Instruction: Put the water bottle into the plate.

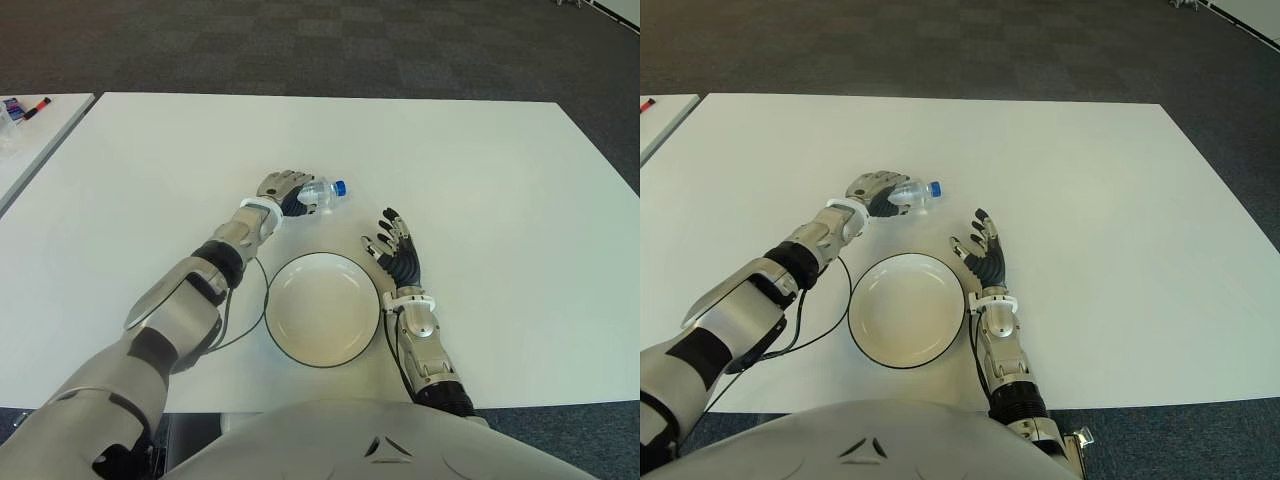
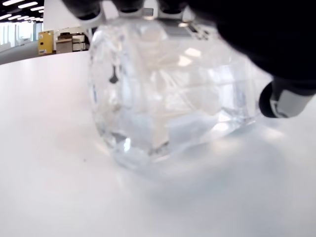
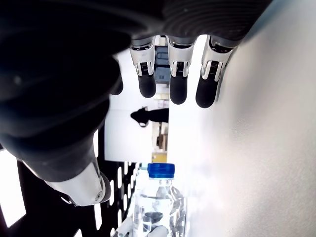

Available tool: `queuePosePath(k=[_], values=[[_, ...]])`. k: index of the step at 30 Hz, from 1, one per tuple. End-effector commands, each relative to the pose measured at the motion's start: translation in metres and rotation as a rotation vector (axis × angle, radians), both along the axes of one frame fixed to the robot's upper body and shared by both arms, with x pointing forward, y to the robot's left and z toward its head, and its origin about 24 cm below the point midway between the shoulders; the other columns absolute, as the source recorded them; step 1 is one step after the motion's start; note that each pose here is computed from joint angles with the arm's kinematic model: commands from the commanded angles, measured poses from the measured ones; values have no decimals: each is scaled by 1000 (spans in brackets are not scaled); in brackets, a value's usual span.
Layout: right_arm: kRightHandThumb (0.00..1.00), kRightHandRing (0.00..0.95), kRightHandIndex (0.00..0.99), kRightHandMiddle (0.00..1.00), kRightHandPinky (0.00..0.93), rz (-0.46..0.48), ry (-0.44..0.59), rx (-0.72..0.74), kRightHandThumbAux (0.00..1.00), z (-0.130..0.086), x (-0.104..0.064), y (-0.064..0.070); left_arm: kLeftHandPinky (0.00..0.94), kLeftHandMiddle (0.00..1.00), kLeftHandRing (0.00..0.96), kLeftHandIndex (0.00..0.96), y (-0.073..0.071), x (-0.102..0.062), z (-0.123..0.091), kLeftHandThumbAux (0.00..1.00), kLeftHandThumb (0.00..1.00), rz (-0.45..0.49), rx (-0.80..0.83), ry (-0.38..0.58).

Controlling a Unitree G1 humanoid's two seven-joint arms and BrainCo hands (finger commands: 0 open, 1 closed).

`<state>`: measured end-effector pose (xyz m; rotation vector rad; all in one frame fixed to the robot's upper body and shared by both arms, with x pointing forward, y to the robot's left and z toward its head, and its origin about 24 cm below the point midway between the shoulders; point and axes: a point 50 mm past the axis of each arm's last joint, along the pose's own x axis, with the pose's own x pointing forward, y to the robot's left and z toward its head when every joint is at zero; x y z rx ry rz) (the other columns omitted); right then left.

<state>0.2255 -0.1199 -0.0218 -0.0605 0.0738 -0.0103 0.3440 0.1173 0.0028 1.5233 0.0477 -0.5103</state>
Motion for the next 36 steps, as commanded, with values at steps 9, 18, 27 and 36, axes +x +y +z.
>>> queuePosePath(k=[9,18,27,36], values=[[332,106,77,97,153,-1,53,2,794,-9,-3,0,126,70,68,11,13,-21,-34,347,426,21,69,181],[319,104,74,95,148,-2,50,4,793,-7,-4,0,116,52,47,0,15,-21,-38,347,436,71,20,315],[313,99,68,95,142,-6,50,8,785,-6,-5,0,108,39,37,0,14,-22,-40,369,462,98,-9,344],[306,106,66,99,155,-8,60,2,775,-6,-5,-1,104,37,32,6,15,-22,-41,371,473,106,-4,336]])
